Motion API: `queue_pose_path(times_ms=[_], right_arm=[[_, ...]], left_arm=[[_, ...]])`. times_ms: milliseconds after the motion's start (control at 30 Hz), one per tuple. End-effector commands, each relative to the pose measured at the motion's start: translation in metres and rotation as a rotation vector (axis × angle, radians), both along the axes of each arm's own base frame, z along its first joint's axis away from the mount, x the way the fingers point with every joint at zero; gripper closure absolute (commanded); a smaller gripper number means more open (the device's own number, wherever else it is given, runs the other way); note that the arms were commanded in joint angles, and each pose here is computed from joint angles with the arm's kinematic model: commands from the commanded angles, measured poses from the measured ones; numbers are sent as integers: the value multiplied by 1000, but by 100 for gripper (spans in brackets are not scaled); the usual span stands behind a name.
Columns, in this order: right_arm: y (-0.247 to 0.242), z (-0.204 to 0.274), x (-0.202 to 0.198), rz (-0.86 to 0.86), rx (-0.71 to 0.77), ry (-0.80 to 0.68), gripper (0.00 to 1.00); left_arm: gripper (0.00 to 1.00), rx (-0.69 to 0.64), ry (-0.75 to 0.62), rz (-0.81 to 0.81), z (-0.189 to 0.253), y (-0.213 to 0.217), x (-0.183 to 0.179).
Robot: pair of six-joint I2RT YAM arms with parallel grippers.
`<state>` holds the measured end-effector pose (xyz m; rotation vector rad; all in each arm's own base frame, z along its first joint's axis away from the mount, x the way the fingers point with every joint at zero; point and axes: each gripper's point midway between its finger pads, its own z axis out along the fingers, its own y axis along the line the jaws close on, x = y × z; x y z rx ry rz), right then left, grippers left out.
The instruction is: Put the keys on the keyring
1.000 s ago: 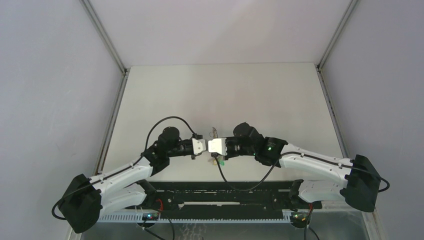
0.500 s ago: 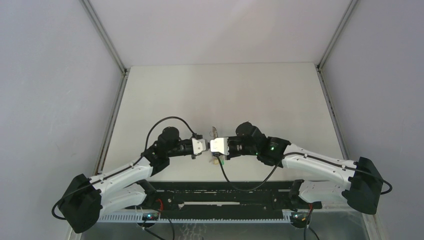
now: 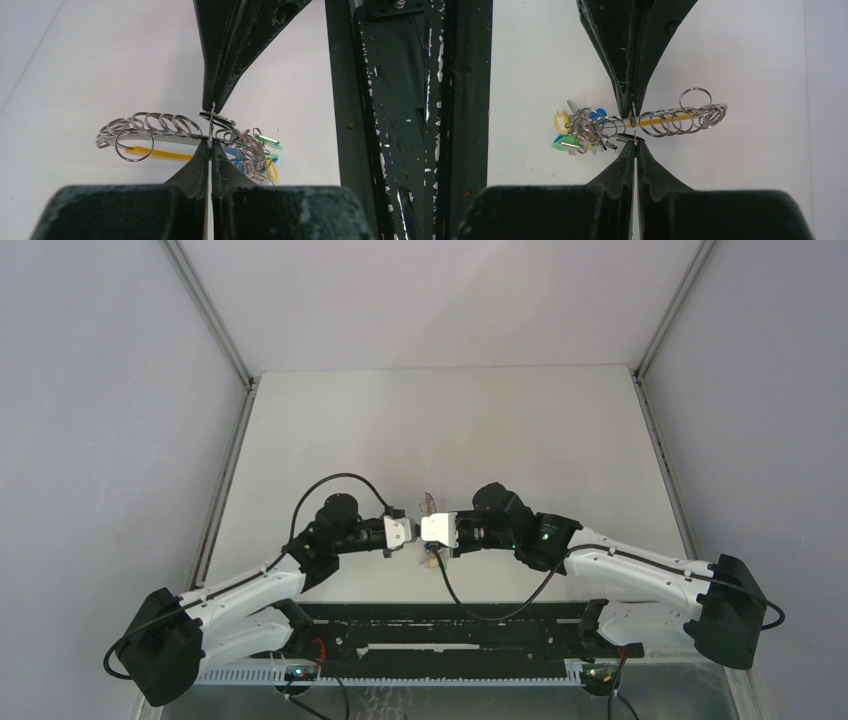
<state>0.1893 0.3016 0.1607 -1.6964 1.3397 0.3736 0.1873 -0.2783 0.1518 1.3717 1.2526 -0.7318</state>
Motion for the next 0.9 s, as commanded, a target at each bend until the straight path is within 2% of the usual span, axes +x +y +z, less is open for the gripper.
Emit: queue_pose_path(times_ms=[0,867], right_arm=[[5,15,5,-22,64,-20,100],[10,13,1,9,51,-1,100]], left_arm=[[100,-45,-57,-19,13,-3,-1],[100,-45,-53,-25,13,-3,-2]])
